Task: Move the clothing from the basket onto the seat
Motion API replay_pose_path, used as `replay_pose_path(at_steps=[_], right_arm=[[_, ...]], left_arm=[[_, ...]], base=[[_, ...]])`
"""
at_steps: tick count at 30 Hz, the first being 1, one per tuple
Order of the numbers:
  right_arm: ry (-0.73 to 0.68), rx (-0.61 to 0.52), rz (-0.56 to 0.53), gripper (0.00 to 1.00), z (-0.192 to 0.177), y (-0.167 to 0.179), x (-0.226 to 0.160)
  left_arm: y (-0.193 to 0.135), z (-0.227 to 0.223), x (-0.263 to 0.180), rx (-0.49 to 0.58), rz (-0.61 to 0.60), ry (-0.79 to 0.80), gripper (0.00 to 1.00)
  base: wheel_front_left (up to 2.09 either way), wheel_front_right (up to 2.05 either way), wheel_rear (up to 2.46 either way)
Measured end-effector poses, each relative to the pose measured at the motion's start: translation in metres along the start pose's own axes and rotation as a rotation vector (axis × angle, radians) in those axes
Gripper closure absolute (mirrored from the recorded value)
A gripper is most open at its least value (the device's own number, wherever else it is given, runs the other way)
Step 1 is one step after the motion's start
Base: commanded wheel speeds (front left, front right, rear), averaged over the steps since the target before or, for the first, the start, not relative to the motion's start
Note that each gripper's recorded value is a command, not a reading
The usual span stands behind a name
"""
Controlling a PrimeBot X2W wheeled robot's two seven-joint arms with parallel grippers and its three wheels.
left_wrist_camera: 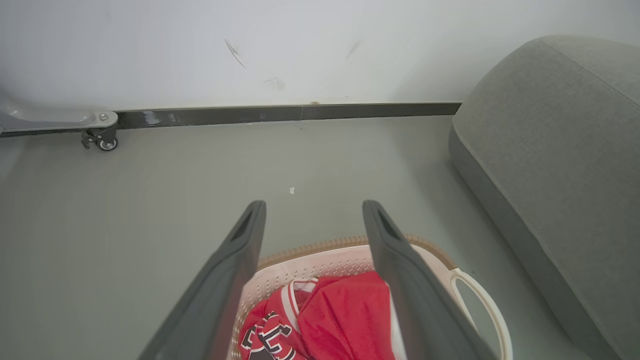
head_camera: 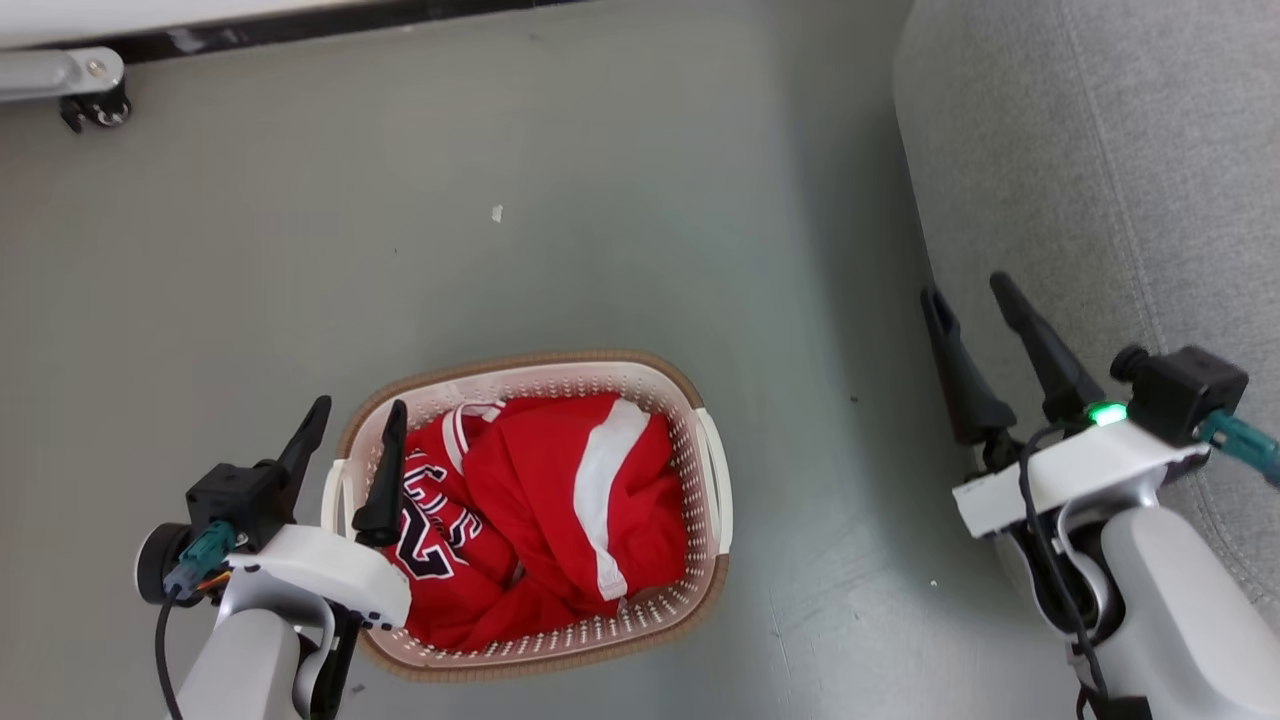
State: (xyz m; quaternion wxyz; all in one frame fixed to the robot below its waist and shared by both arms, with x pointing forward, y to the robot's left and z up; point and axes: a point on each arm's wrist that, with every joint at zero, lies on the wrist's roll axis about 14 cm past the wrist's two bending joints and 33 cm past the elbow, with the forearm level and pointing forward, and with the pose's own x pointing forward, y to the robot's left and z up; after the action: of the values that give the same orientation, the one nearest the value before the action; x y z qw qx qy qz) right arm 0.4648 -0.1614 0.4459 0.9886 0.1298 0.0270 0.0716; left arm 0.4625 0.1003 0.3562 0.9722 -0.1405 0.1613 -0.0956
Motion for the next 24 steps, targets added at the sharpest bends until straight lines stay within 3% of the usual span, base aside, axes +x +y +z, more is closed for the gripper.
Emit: replay_pose_path(at_steps=[19, 24], right_arm=[[0.006, 0.000, -0.025, 0.00, -0.015, -0.015, 0.027], [0.020, 0.005, -0.038, 0.00, -0.022, -0.019, 0.029]], left_arm=[[0.001, -0.069, 0.035, 0.048, -0.060, 0.201, 0.00], [0.002, -0.084, 0.042, 0.109, -0.095, 0.249, 0.00]], base=[[0.00, 0.00, 0.00], [0.00, 0.00, 0.00]])
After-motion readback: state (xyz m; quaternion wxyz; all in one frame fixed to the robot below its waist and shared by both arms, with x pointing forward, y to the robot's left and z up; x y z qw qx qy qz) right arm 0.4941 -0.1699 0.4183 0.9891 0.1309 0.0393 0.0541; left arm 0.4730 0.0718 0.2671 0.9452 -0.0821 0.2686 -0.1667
